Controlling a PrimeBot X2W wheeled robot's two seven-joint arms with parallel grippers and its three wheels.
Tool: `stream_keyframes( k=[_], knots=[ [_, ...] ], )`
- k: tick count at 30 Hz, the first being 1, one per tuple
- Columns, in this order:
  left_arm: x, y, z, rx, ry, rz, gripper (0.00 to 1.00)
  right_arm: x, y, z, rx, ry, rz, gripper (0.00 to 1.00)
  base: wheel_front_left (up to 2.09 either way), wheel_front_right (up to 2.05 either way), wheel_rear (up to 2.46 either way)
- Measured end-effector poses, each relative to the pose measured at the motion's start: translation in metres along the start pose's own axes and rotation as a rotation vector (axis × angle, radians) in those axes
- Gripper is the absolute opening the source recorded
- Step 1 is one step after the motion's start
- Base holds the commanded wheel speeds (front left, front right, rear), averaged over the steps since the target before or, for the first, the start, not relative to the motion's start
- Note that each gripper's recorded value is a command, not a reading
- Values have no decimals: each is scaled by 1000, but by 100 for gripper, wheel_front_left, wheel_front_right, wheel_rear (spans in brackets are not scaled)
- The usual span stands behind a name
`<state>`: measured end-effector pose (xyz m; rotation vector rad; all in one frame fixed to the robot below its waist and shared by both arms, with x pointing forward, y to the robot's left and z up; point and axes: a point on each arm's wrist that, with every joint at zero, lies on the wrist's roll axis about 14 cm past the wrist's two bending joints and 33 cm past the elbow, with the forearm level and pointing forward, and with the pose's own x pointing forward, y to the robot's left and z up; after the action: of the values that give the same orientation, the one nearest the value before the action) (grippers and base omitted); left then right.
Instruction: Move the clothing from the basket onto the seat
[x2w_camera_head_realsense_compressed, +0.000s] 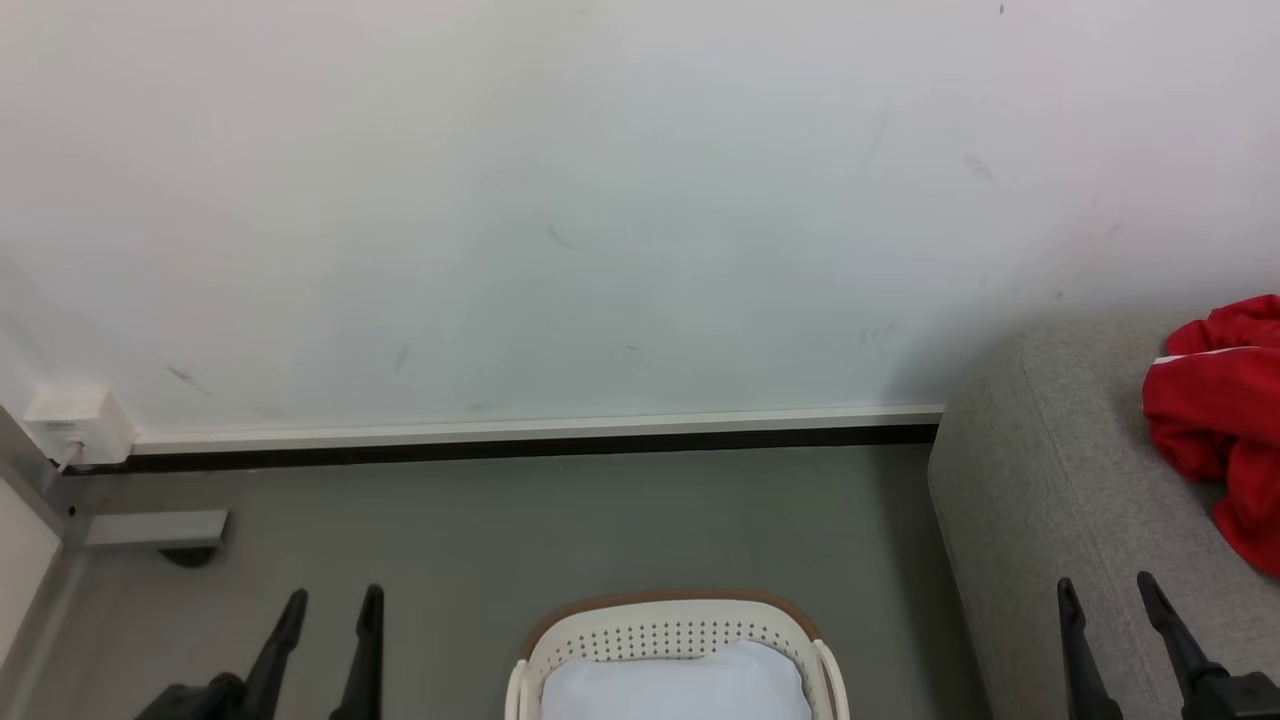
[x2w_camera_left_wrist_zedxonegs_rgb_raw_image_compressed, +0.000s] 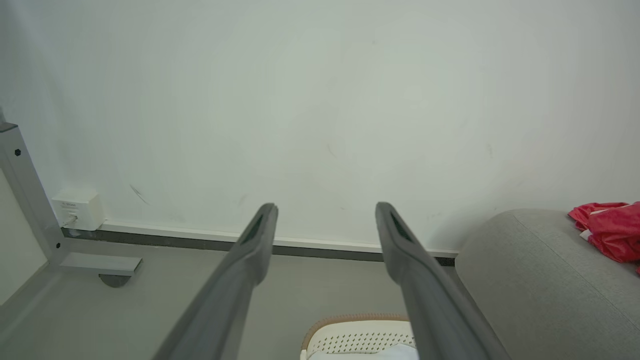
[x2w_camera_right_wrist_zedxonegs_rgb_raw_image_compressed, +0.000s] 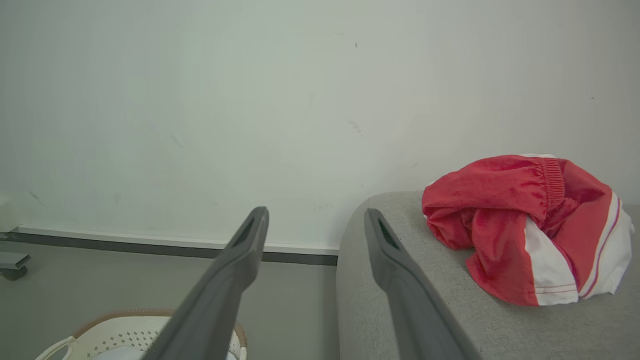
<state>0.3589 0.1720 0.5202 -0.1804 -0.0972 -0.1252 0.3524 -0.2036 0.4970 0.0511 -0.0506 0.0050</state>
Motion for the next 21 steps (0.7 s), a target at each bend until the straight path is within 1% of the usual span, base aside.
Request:
stream_keyframes(
  k=[6,12,21],
  knots=[
    [-5,1,-6,10,6,7,100,-10,6,-10,21,27,4,100,0,0,0],
    [-10,8,-11,20,18,34,100,-14,18,-21,45,61,33,100,0,0,0],
    [-16,18,-18,27,37,60,100,-9,28,-18,54,54,61,100,0,0,0]
  ],
)
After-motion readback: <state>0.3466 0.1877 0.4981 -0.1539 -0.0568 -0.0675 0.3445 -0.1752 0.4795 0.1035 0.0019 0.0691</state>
